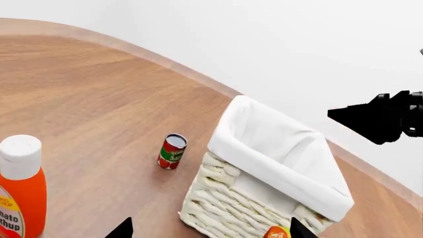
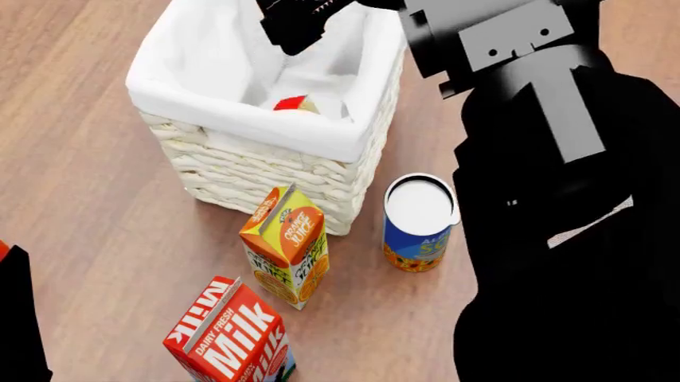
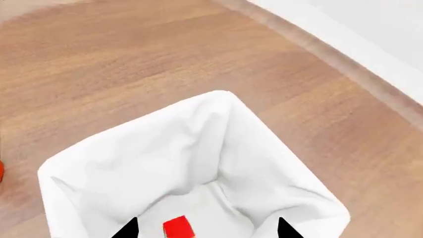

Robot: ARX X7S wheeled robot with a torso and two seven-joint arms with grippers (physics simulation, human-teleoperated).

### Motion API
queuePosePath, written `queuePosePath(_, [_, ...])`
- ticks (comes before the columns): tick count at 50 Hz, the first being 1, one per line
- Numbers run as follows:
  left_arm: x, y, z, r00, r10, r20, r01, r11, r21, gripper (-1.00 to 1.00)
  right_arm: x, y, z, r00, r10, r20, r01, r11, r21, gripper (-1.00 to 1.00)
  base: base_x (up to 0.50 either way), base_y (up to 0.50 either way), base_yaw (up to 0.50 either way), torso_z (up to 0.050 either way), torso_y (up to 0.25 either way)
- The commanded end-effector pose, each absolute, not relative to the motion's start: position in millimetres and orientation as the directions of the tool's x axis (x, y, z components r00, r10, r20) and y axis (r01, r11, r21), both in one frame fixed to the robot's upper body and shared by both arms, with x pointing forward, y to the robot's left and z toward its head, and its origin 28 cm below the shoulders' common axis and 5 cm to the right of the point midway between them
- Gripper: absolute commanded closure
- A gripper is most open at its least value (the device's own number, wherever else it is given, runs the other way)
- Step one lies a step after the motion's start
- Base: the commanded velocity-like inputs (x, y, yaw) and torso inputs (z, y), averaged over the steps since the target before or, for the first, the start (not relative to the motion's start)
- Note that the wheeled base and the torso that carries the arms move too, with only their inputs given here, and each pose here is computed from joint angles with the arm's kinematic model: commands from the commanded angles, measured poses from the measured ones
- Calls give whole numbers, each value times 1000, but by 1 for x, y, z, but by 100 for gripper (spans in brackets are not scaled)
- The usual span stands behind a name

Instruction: Pick up the butter and put it in the basket.

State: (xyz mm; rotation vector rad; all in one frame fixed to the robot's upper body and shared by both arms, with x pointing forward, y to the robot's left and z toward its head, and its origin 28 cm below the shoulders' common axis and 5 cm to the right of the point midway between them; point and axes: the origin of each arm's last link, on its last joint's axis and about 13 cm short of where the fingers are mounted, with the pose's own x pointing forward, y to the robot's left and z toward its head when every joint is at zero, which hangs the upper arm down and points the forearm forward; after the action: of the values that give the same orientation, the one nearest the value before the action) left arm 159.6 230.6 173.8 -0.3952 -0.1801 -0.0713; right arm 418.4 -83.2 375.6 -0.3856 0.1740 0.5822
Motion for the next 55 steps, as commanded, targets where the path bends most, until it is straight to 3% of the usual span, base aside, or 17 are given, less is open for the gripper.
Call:
queuePosePath(1, [159, 231, 174, 981, -35, 192, 107, 920, -377, -100, 420, -85, 392, 883, 457, -107, -458, 788, -412, -100, 0, 0, 0, 0, 0])
queuePosePath(24, [162, 232, 172, 978, -43, 203, 116, 923, -367, -100, 418, -92, 406, 863, 430, 266, -244, 814, -526, -100, 0, 0, 0, 0, 0])
queuePosePath(34, [161, 232, 173, 977, -47, 209, 124, 921, -371, -100, 385, -99, 389, 839, 444, 315, -233, 816, -529, -100, 0, 0, 0, 0, 0])
queuePosePath(55, [162, 232, 175, 974, -53, 219, 134, 919, -372, -100, 300, -125, 379, 822, 293, 489, -14, 868, -497, -100, 0, 0, 0, 0, 0])
